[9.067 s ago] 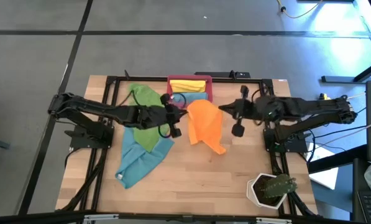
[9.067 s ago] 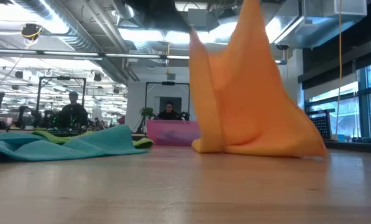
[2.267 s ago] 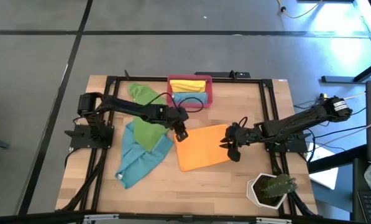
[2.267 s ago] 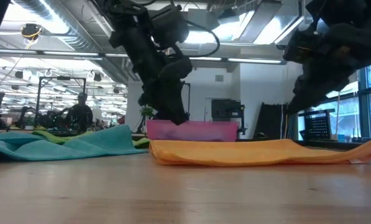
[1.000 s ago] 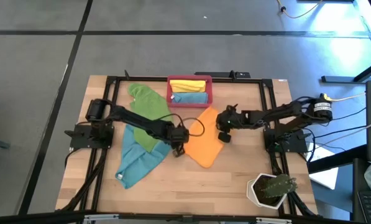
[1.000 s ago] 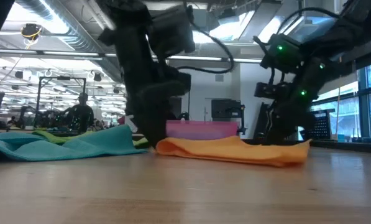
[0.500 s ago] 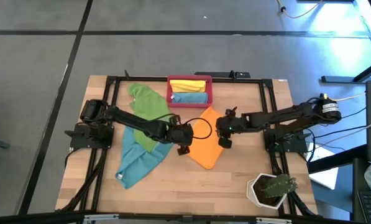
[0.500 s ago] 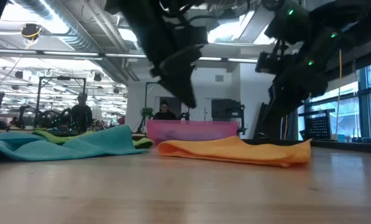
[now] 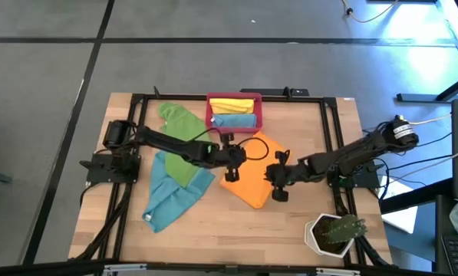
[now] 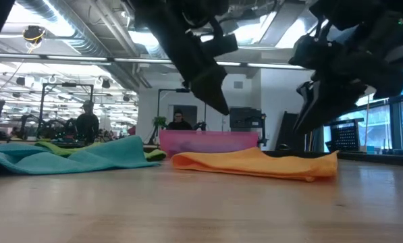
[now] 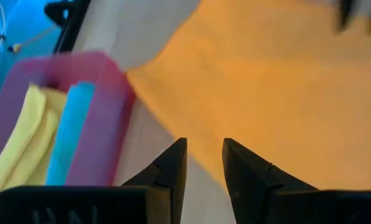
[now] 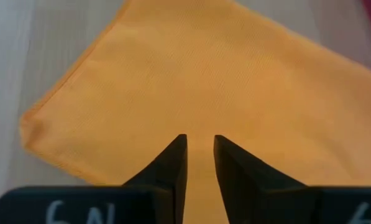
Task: Roll microfiber towels into tight, uniform cylinder then place into a basket
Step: Fold the orange microfiber towel
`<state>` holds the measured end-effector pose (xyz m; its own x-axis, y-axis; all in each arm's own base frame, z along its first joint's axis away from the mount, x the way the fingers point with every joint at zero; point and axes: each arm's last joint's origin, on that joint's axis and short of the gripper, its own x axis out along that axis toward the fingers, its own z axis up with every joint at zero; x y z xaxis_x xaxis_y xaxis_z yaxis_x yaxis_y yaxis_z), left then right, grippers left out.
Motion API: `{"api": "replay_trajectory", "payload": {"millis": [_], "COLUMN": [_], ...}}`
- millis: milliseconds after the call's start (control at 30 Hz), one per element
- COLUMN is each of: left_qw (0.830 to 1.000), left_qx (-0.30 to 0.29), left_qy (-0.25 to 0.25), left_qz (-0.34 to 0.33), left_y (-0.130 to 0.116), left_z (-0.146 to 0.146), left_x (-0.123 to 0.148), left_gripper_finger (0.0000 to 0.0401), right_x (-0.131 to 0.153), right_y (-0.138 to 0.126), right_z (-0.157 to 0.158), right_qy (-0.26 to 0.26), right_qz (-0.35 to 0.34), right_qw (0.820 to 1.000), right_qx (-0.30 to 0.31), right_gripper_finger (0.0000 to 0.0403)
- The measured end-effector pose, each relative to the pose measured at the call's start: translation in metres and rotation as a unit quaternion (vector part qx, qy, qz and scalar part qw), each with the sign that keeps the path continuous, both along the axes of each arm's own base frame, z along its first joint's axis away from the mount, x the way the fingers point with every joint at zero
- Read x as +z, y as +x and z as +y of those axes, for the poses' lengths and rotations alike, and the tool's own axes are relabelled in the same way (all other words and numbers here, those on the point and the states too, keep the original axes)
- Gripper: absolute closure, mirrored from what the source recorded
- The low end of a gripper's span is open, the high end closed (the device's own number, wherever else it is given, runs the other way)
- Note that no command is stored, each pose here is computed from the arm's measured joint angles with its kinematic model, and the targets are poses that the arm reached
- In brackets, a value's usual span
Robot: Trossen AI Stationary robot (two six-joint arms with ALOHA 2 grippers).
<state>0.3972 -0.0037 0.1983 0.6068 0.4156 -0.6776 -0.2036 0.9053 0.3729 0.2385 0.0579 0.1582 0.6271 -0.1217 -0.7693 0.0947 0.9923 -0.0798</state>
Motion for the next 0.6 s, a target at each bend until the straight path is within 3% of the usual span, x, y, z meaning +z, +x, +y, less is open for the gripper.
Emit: {"api": "replay_trajectory", "payload": {"millis": [133,333,433,600], "left_qw": [1.0,0.999,0.995,0.994], "left_qx": [0.005,-0.025,-0.06,-0.065], "left_qy": [-0.007,-0.041,-0.081,-0.085], "left_qz": [-0.005,-0.019,-0.016,-0.016], "left_y": [0.001,0.004,0.004,0.004], "left_z": [0.017,0.034,0.035,0.033], "left_x": [0.001,0.002,0.001,0.001], "left_gripper_finger": [0.0307,0.0307,0.0307,0.0307], "right_x": [-0.009,-0.029,-0.038,-0.043], "right_y": [0.005,0.016,0.014,0.015], "right_z": [0.01,0.023,0.025,0.025], "right_qy": [0.0,0.023,0.025,0.044], "right_qz": [-0.012,-0.016,0.012,0.017], "right_qw": [1.0,1.0,1.0,0.999], "right_qx": [-0.025,0.008,0.009,-0.021], "right_gripper_finger": [0.0323,0.0323,0.0323,0.0323]}}
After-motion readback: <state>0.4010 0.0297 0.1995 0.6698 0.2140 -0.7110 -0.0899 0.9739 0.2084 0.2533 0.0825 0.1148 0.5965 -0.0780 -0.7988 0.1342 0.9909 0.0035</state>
